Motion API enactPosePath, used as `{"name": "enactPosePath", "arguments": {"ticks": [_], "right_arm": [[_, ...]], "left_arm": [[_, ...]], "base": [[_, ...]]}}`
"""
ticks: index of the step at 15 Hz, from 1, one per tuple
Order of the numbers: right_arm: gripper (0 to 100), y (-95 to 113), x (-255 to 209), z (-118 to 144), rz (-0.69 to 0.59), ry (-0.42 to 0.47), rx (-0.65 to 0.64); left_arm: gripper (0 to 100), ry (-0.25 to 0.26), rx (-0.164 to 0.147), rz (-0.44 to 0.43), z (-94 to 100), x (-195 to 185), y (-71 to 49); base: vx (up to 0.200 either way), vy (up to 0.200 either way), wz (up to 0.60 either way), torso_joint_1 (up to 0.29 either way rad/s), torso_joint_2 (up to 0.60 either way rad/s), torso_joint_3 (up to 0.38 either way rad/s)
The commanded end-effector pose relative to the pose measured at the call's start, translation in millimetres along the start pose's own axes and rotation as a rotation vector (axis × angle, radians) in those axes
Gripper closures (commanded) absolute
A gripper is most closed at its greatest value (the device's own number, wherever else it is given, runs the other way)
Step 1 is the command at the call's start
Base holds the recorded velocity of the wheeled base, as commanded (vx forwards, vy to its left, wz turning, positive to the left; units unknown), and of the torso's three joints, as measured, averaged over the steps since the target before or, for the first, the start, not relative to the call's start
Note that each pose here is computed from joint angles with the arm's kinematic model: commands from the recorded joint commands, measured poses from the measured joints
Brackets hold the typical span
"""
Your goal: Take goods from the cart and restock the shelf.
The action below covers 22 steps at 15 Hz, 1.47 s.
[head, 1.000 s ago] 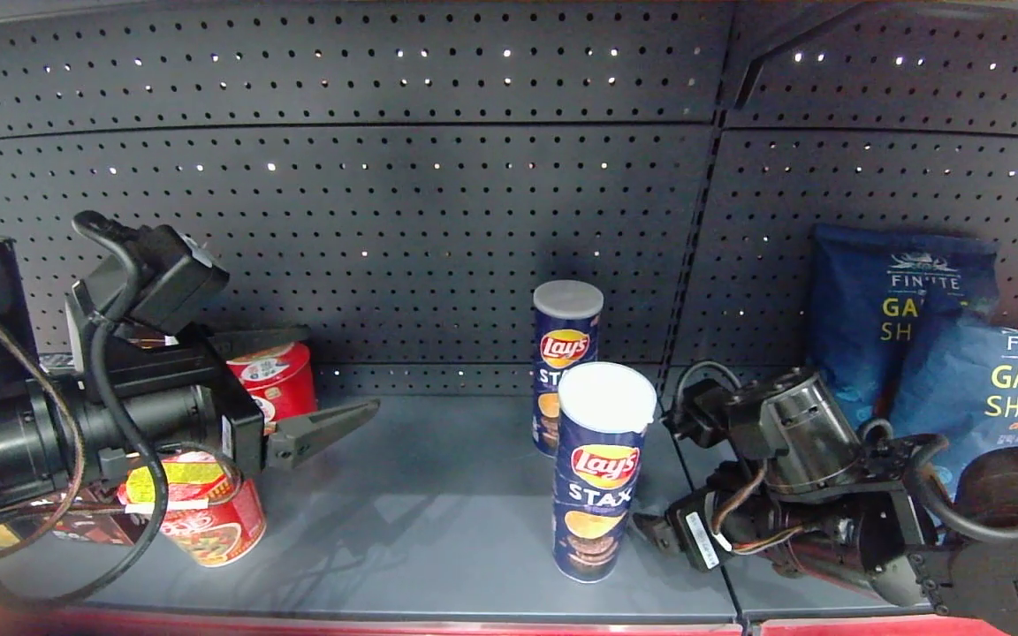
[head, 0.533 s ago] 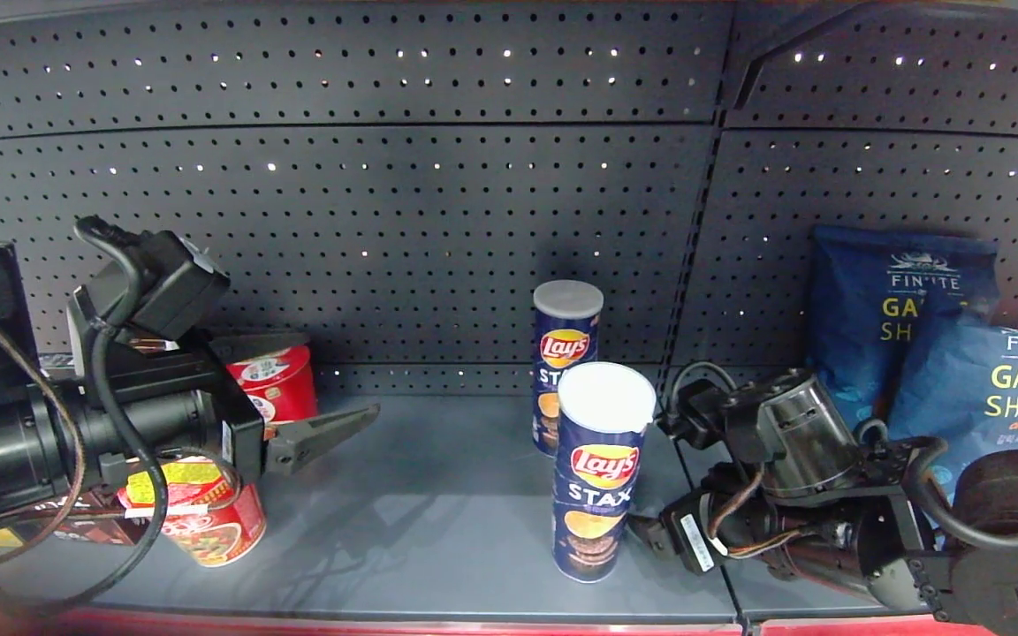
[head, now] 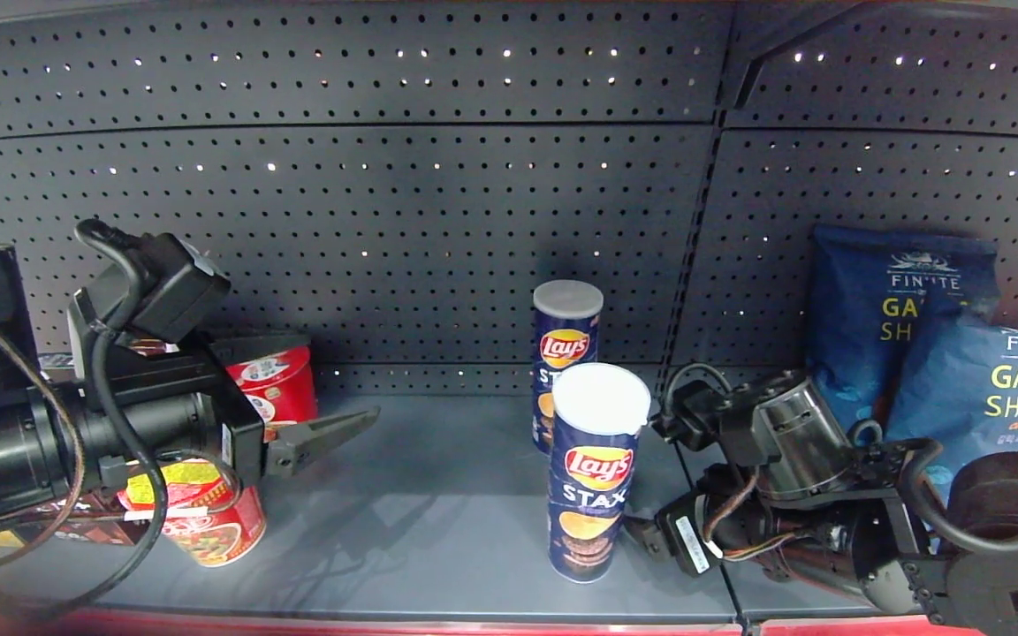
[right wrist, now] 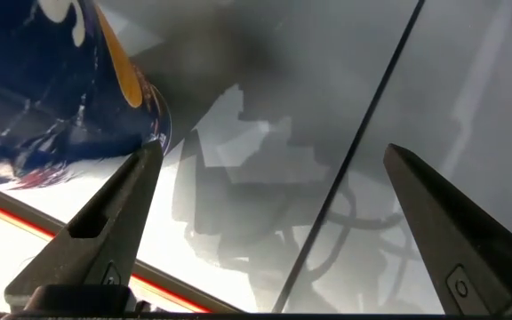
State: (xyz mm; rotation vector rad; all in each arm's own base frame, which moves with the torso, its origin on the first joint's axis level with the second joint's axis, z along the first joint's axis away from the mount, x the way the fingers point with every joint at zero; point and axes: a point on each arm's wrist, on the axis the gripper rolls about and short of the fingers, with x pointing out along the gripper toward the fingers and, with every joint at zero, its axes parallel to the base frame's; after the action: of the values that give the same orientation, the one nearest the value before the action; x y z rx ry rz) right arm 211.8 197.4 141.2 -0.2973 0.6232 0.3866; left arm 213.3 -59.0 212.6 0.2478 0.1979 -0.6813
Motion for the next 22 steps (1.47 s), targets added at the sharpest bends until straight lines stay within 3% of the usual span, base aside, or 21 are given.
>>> {"name": "enactPosePath", "arguments": {"ticks": [1,17,22], "right_arm": [[0,2,1,0,0.004,0.002,-0.005],[0,14,11,3,0.023,-0.004,-0.019],[0,-2,-1,-2,-0.003,-0.009,0.010]], "left_arm": [[0,0.001,0.000,0.000,-0.4,0,-0.2],[0,0.021,-0.008,-0.006,-6.5,0,-1.4],[0,0.014,-0.007,-0.004,-4.4,1,-0.4]], "base": [[0.000,0.000,0.00,0.000,0.00,0.000],[0.000,0.000,0.00,0.000,0.00,0.000],[0.000,0.000,0.00,0.000,0.00,0.000]]}}
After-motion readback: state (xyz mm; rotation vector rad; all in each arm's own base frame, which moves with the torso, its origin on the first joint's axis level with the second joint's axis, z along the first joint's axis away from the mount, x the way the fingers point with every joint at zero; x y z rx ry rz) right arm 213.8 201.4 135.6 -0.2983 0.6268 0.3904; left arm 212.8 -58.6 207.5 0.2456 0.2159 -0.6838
